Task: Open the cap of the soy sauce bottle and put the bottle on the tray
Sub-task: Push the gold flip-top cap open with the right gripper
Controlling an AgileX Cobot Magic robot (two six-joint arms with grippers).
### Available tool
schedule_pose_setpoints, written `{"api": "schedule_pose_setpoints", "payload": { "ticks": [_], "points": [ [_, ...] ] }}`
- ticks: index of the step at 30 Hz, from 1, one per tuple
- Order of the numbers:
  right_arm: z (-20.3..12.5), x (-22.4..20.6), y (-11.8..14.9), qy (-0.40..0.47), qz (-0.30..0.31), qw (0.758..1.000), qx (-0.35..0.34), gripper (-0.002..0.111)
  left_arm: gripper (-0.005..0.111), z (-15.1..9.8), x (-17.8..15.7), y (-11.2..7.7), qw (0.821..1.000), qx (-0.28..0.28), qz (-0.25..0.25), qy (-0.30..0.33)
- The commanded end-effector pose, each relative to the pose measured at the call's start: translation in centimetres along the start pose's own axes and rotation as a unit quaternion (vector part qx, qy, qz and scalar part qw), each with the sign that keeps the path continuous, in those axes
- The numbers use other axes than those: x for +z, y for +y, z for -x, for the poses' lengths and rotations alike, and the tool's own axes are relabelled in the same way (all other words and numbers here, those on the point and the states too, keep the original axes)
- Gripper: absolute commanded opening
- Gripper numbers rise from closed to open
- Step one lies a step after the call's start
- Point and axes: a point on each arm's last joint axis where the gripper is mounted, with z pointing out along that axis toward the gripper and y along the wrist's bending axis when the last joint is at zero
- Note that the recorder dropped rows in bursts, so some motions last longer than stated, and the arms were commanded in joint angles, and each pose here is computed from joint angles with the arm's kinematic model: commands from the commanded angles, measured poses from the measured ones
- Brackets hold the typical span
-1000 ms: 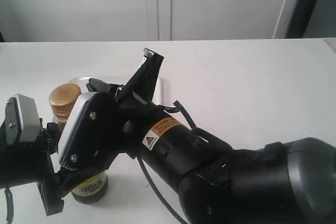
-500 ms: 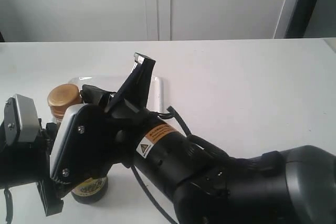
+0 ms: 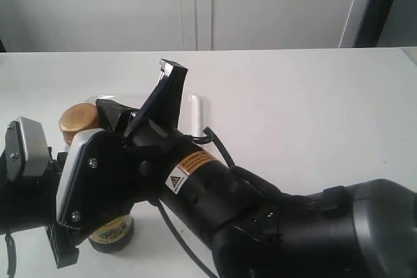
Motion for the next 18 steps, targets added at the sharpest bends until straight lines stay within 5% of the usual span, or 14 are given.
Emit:
{"api": "schedule_pose_setpoints", "payload": {
  "ticks": [1,18],
  "points": [
    [0.4,-0.1,0.1,-0.011,0.004,1.0,-0.009,0.0,0.0,-0.1,0.1,-0.3,1.0,0.003,-0.008,0.006],
    [2.2,-1.0,-1.2,-0.045,-0.009,0.999,-0.006,0.0,0.0,-0.1,0.1,-0.3,1.0,0.003,-0.008,0.006]
  ]
}}
